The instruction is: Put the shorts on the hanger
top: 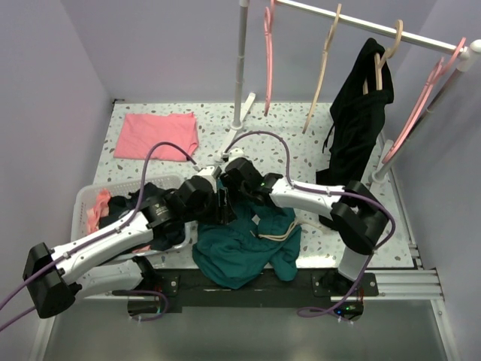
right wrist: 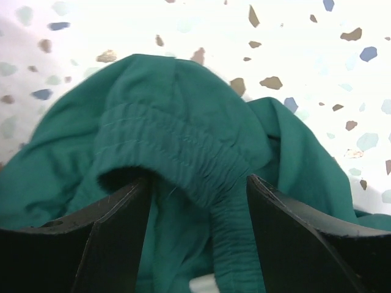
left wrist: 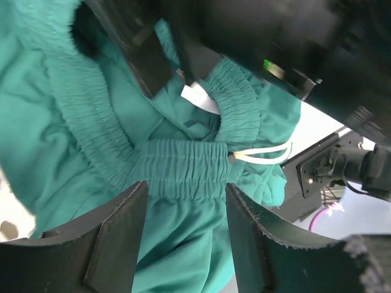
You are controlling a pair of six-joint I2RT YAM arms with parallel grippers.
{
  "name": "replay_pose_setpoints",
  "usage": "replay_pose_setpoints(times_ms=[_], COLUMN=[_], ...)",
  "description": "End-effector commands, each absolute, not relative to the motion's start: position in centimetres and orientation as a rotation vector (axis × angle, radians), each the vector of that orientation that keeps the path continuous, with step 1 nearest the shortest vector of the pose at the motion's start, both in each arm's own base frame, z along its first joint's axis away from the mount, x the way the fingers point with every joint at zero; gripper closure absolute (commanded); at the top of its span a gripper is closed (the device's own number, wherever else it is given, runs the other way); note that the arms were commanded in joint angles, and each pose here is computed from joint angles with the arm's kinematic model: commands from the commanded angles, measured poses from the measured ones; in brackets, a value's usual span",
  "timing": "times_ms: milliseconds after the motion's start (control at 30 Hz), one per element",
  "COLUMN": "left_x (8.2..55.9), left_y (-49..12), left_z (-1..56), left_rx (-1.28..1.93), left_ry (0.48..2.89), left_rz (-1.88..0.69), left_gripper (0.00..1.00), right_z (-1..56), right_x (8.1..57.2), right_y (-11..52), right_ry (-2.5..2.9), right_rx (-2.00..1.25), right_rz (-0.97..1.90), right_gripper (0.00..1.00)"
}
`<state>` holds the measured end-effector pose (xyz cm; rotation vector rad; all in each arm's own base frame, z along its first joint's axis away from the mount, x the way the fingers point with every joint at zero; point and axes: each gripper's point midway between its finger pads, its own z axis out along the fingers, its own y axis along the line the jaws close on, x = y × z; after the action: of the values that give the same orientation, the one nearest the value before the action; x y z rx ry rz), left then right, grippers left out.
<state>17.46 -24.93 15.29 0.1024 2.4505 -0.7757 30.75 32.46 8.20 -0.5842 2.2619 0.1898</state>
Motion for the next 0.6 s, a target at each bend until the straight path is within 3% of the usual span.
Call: replay_pose_setpoints(times_ms=[0,67,300,400,567], left_x=[19.7,20.2,20.5,20.4,19.9], left_y=[-26.2,-26.6,-27.8,-28.6,-30.2], left_z=[15.3,15.6,14.5,14.5,14.5], left_rx=[-0.009,-0.011,0.07,0.118,0.236], left_ry=[2.382,2.357,2.377,2.37,2.368], left_rz=[-0.747,-0.723,-0.534,-0.503,-0.472], left_gripper=[0.41,0.41,0.39,0.35,0.3], right_z=[9.6,9.2,8.4,8.2,8.1], right_x=[32.9,32.8,33.1,33.2,33.2], right_y=[33.8,34.1,34.3,34.3,34.3], right_ry=[2.199,2.204,2.25,2.264,2.271], right_rx=[-0.547,-0.553,-0.503,-0.495,-0.491], right_rz=[0.25,0.272,0.348,0.364,0.371], right_gripper=[0.35,0.35,0.62,0.68,0.7])
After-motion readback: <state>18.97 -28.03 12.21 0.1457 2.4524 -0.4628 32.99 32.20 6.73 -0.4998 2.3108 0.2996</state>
